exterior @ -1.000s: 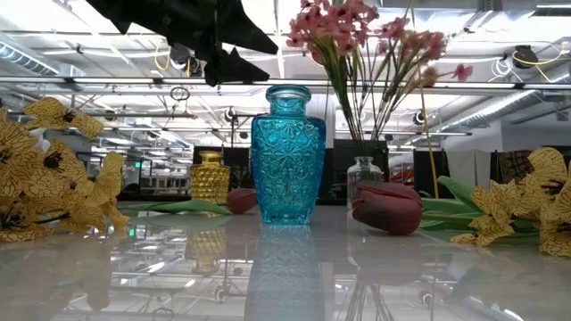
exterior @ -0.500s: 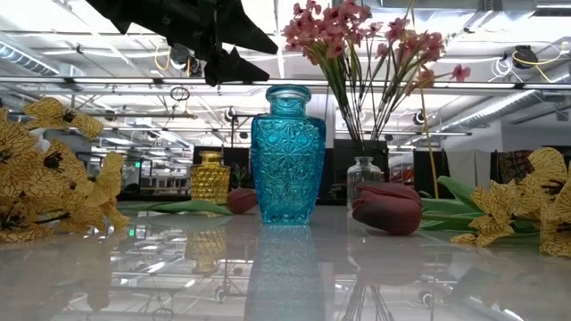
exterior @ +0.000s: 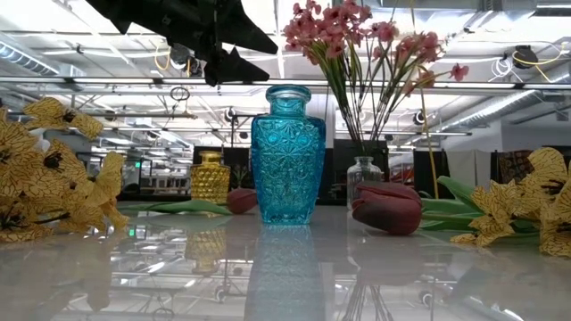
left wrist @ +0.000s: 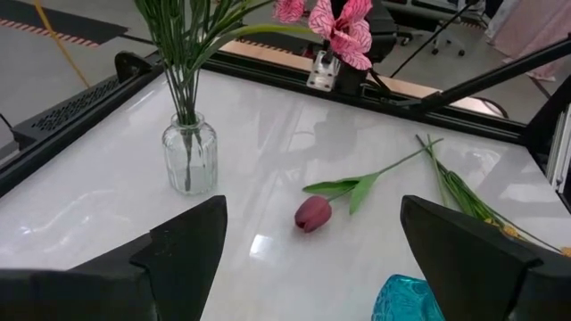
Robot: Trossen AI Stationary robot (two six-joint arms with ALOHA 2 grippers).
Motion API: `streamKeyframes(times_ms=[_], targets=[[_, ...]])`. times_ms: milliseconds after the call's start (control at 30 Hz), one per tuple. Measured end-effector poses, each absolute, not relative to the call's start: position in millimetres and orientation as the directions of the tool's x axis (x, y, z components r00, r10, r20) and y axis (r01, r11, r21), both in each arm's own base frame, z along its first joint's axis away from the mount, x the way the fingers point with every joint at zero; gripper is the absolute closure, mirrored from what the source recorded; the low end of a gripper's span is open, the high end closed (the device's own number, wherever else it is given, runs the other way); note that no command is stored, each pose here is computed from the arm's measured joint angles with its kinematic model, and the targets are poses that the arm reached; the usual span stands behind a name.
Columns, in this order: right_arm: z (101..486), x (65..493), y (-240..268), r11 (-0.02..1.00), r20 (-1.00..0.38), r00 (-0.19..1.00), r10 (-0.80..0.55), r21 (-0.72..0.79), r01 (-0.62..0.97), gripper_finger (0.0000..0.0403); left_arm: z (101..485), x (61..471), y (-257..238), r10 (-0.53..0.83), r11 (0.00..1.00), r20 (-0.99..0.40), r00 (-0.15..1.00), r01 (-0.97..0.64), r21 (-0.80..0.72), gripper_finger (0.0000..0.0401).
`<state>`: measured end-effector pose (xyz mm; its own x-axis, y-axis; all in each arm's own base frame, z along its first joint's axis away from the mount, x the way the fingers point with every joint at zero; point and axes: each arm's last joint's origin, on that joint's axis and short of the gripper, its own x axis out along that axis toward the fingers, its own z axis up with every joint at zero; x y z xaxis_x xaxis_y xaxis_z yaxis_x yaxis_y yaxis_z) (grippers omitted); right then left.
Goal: Sort flowers into vase by color
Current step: Put the top yellow flower into the yellow vase
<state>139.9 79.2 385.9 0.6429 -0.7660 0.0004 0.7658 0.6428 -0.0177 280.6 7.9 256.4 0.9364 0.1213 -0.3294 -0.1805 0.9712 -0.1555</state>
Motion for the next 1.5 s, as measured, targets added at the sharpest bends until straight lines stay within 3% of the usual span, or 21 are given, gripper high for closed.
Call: streamKeyframes(times_ms=[500,700,1067,1500], targets=[[336.7,163.6,108.2,0.649,-0.002,0.672,-0.74,-0.261,0.714,0.0394,256.3,280.6,7.8,0.121,0.971,-0.33,0.936,-0.181,-0.156,0.006],[337.0,170.3,112.8,0.647,-0.001,0.666,-0.746,-0.24,0.724,0.0394,256.4,280.6,7.9,0.122,0.971,-0.329,0.936,-0.181,-0.156,0.006],[391.2,173.6,93.8,0.596,0.0,0.598,-0.801,-0.09,0.798,0.0394,258.7,281.3,7.9,0.122,0.971,-0.306,0.944,-0.177,-0.16,0.006],[484.2,150.2,66.4,0.568,0.004,0.571,-0.821,-0.106,0.816,0.0394,258.6,281.3,8.1,0.122,0.973,-0.307,0.944,-0.176,-0.152,0.006]])
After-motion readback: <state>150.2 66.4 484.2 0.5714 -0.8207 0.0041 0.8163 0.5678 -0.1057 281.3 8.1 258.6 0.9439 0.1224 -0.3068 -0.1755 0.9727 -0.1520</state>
